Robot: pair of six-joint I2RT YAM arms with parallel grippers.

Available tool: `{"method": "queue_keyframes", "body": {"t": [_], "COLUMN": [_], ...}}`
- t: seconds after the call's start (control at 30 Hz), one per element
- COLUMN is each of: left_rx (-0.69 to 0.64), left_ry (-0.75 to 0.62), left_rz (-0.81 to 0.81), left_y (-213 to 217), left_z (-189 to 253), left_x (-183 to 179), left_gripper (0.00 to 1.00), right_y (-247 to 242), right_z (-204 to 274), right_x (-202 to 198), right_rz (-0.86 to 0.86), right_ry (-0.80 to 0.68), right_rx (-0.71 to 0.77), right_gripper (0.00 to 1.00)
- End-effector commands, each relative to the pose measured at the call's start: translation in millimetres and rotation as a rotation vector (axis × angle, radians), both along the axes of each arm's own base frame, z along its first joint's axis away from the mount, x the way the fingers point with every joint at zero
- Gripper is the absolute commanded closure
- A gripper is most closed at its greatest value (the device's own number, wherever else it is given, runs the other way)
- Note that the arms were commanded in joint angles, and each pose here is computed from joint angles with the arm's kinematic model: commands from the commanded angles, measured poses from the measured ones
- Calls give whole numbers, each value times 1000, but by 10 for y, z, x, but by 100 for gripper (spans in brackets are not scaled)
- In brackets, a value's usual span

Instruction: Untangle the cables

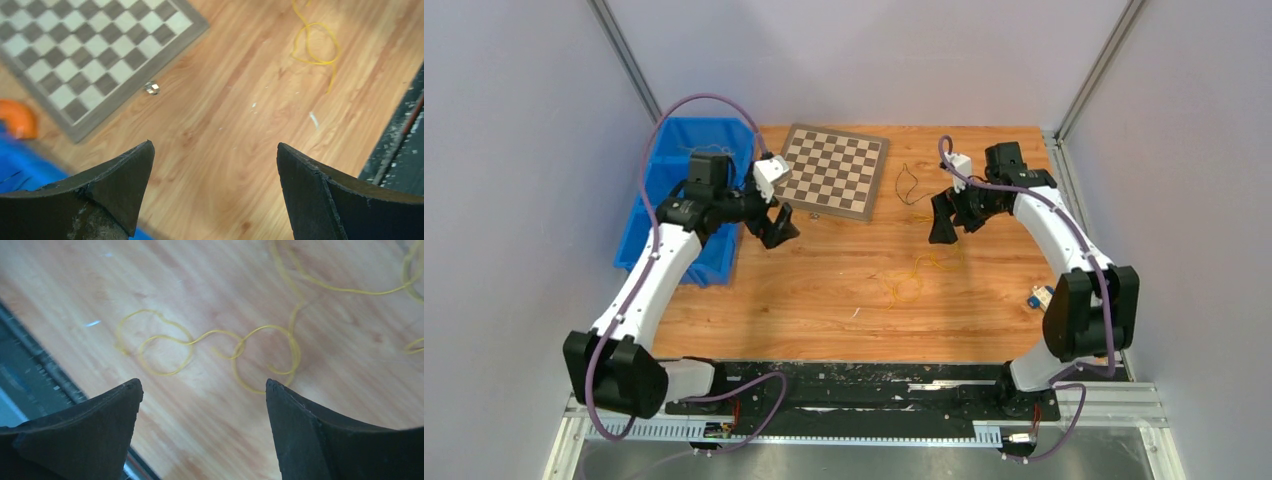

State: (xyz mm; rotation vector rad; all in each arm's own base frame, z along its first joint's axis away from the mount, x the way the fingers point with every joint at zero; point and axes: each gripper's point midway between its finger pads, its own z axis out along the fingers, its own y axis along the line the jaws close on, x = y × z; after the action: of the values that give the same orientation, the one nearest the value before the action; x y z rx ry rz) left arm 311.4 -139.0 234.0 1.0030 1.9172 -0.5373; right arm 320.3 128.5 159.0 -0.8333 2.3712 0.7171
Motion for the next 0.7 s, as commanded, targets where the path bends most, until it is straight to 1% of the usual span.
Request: {"method": "queue_keyframes", "body": {"t": [0.0,0.1,0.27,0.53,0.63,0.67], "left_rx": [-123,-126,-91,-53,-77,-96], "left_ry": [58,51,64,58,87,101], "left_rz": [-28,-44,-56,-42,-15,9], "left_y": [-326,-365,-363,-298,-240,-196], "left_z": [86,176,141,84,69,93], "left_x": [145,253,361,487,557,590], "left_gripper": [0,0,0,0,0,0], "right_y": [-237,-264,-329,-306,-245,-218], "right_z": [-7,-107,-353,-869,-1041,-1066], "right_x": [799,1116,1587,2036,2124,2151], "right_rz": [-98,-62,1,91,116,123], "right_ry": [-173,-207,-247,-255,-246,-250], "right_rx": [-151,-198,-283,-368,-364,-358], "right_gripper": [10,12,15,17,25,31]}}
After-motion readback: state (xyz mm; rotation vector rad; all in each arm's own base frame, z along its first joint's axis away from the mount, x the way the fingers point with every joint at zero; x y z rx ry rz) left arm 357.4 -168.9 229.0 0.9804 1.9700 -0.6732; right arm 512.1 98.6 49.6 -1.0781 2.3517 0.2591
